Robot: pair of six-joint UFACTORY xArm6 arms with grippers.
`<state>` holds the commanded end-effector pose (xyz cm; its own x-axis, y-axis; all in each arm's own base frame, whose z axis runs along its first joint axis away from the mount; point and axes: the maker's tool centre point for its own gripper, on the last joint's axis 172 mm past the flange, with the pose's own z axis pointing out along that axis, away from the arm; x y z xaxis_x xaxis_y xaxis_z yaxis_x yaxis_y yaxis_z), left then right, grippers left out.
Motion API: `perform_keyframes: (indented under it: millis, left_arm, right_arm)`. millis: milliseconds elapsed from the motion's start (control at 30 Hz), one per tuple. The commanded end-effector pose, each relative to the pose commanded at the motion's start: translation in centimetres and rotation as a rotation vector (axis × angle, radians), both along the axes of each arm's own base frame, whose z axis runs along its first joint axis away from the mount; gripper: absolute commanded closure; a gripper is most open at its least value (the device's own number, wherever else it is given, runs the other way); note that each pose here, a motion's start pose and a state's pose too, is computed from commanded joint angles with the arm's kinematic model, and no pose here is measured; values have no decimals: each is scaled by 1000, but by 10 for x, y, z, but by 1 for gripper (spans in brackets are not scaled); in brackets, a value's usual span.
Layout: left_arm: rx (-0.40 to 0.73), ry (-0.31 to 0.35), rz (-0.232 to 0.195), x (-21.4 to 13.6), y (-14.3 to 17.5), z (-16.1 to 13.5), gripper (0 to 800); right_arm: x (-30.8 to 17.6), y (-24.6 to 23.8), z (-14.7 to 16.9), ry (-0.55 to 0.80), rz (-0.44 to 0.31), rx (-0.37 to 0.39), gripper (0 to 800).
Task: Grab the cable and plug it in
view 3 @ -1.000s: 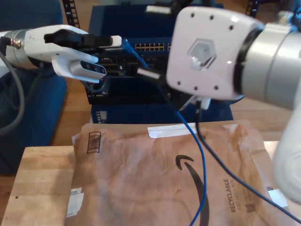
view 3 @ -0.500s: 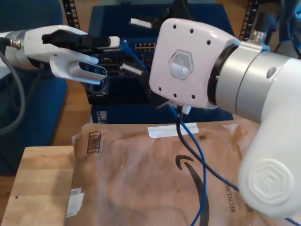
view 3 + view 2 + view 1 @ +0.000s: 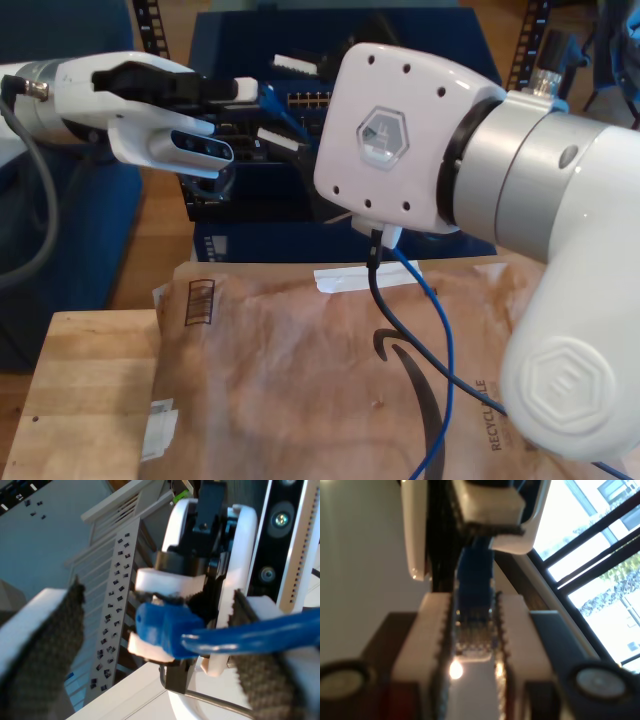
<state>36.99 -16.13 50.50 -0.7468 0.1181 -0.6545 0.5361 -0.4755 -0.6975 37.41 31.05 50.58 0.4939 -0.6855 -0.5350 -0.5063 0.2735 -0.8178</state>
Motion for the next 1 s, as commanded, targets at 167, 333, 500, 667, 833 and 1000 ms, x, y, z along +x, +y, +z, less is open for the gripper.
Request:
perform_keyframes:
  millis: [167,333,500,667,833,1000]
  left_arm:
    - [-1,0,-3,-1,0,0,771]
    - [-1,0,-3,-1,0,0,771]
    - [-1,3,-3,-1,0,-1,770]
    - [-1,3,-4,-1,-1,-1,770]
    - [-2,3,-4,-1,0,0,770]
    - [-7,2,-9,-2,0,0,685]
  right_arm:
    - [1,0,-1,9,-4,5,477]
    - [1,0,-3,24,-8,16,555]
    - [1,0,-1,23,-8,19,559]
    - [1,-1,1,27,-12,30,561]
    - [1,-1,0,28,-12,29,597]
    - [2,-1,-1,29,-13,28,771]
